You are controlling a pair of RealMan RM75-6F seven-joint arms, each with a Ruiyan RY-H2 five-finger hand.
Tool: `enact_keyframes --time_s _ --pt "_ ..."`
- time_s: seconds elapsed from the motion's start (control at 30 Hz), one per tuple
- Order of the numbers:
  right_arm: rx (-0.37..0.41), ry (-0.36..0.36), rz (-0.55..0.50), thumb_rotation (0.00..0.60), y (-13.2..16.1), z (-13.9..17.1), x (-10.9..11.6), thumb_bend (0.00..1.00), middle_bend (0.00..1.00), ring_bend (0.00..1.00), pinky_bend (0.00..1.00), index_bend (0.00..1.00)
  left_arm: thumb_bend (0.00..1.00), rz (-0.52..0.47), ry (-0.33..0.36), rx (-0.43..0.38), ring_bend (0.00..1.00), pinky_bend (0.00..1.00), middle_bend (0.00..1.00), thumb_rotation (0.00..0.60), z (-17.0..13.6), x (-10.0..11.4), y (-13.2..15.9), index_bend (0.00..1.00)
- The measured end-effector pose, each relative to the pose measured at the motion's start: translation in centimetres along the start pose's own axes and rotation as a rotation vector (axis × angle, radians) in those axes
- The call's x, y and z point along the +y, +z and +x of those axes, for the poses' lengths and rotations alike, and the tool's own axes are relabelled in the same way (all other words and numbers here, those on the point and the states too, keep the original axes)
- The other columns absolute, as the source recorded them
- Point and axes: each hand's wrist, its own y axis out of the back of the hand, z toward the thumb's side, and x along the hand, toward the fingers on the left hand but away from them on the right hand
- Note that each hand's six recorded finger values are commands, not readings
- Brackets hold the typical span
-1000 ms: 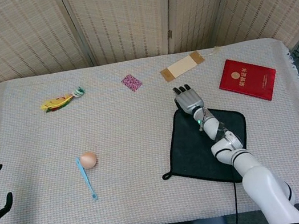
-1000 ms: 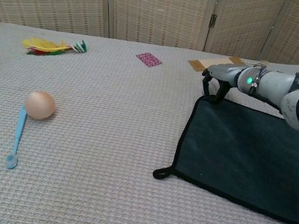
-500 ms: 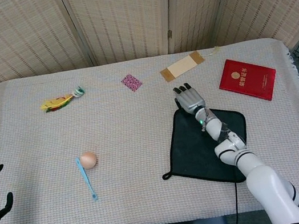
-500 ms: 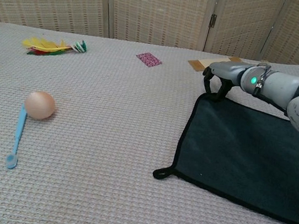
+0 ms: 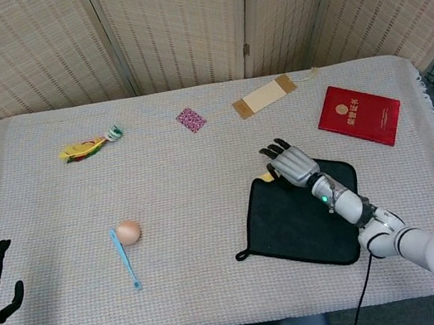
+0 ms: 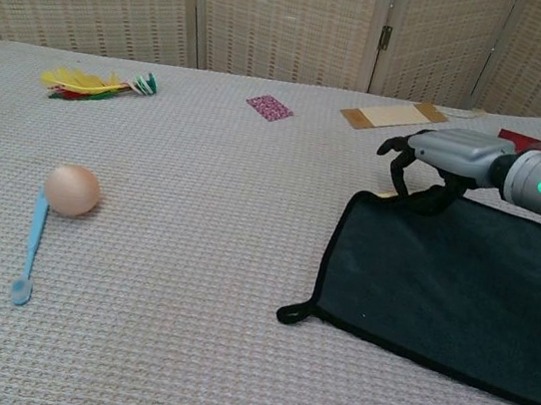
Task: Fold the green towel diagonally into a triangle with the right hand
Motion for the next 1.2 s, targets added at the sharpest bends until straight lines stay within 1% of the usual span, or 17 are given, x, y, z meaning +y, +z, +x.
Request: enact_keyframes --time_s 0.17,0.33,0.43,0.63,0.73,0.97,1.2 --pt "0.042 0.019 0.009 0.600 0.4 5.4 -0.8 0.47 0.13 0.10 0.00 0.62 0.56 0.011 -0.005 -0.003 0.02 0.00 0.13 0.600 0.0 -0.3 0.3 0.00" --pt "0.033 0.047 0.050 0.600 -0.4 11.1 -1.6 0.47 0.13 0.10 0.00 0.62 0.56 0.020 -0.011 -0.010 0.02 0.00 0.13 0.600 -0.1 -0.6 0.6 0.00" --pt "0.029 0.073 0.075 0.600 -0.6 13.4 -2.2 0.47 0.13 0.09 0.00 0.62 0.56 0.026 -0.015 -0.014 0.02 0.00 0.13 0.600 -0.1 -0.8 0.7 0.00" --pt "0.039 0.129 0.090 0.600 -0.1 16.6 -3.3 0.47 0.13 0.09 0.00 0.62 0.56 0.033 -0.022 -0.022 0.02 0.00 0.13 0.600 -0.1 -1.2 1.1 0.00" --pt "0.052 0.155 0.090 0.600 0.4 17.6 -4.0 0.47 0.13 0.09 0.00 0.62 0.56 0.034 -0.024 -0.024 0.02 0.00 0.13 0.600 -0.1 -1.2 1.2 0.00" --pt "0.063 0.193 0.111 0.600 0.6 18.8 -4.8 0.47 0.13 0.10 0.00 0.62 0.56 0.031 -0.016 -0.030 0.02 0.00 0.13 0.600 -0.3 -1.1 1.5 0.00" --pt "0.075 0.215 0.123 0.600 1.0 20.2 -5.5 0.47 0.13 0.10 0.00 0.62 0.56 0.025 -0.034 -0.037 0.02 0.00 0.13 0.600 -0.3 -1.5 1.7 0.00"
